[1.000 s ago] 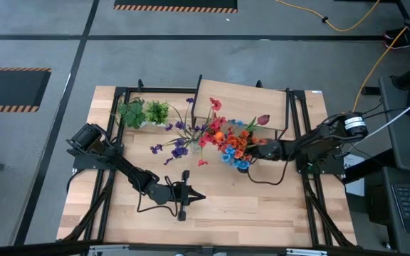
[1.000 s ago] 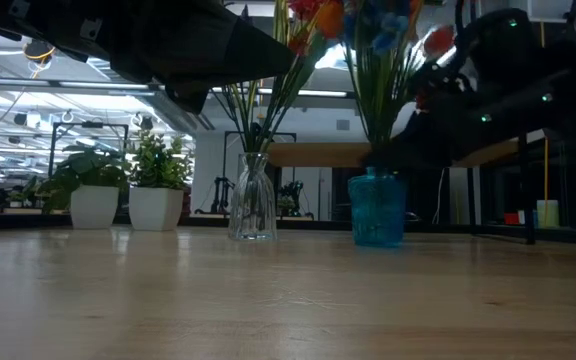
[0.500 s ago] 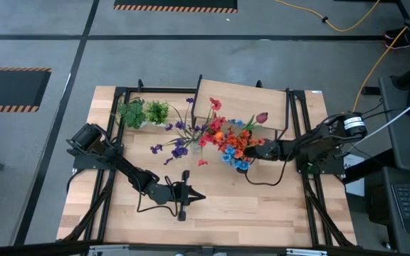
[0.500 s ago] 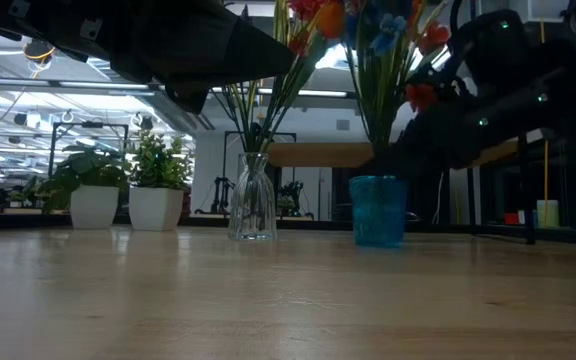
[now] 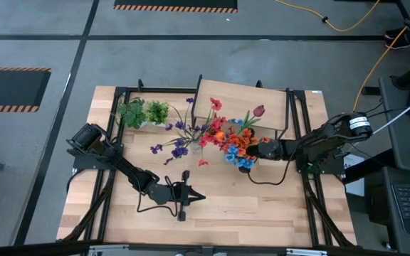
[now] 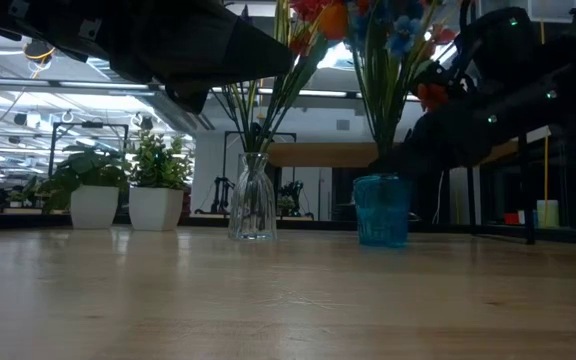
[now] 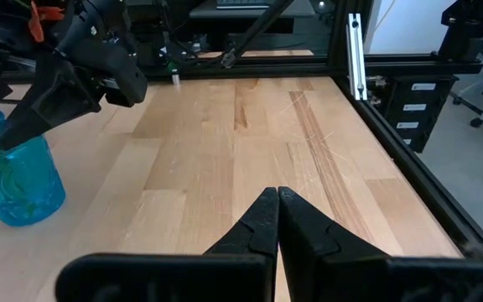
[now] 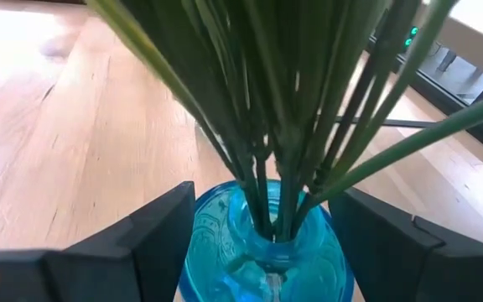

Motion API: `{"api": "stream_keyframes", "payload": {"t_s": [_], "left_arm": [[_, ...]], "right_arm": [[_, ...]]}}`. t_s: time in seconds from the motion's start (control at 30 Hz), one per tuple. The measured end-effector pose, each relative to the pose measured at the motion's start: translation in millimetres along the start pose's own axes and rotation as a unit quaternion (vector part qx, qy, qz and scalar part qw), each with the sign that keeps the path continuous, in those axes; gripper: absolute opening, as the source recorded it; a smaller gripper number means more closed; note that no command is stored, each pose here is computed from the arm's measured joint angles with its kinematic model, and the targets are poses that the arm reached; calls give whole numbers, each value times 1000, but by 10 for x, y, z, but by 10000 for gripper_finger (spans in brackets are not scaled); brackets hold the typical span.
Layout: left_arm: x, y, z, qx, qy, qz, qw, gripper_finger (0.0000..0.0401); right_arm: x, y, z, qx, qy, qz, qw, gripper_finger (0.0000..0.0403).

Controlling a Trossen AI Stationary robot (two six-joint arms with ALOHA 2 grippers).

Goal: Pick and place flowers into a vace then onto a shelf
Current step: Put the blue vase with the flowers on the shelf

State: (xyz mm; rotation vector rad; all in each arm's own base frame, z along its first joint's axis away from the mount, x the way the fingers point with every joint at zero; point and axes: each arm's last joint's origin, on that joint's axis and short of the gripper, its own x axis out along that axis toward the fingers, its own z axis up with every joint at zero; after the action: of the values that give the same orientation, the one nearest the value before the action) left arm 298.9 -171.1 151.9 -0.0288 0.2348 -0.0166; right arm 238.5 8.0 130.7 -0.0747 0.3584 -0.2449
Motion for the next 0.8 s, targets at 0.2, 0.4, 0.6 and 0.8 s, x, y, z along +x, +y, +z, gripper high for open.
{"api": "stream_keyframes", "payload": {"t_s": [0.2,0.4,0.6,0.8], "left_arm": [[0,0,0,0,0,0,1000,3],[0,0,0,0,0,0,1000,3],[0,1,0,0,0,0,1000,3],[0,0,0,0,0,0,1000,3]], "right_arm": [[-1,1,-15,-1,8,0,1000,249],[-1,0,-17,7,12,-1,1000,185],[-1,0,-20,-1,13,-2,1000,143],[-6,-2,-19,4,16,-2,1000,143]]}}
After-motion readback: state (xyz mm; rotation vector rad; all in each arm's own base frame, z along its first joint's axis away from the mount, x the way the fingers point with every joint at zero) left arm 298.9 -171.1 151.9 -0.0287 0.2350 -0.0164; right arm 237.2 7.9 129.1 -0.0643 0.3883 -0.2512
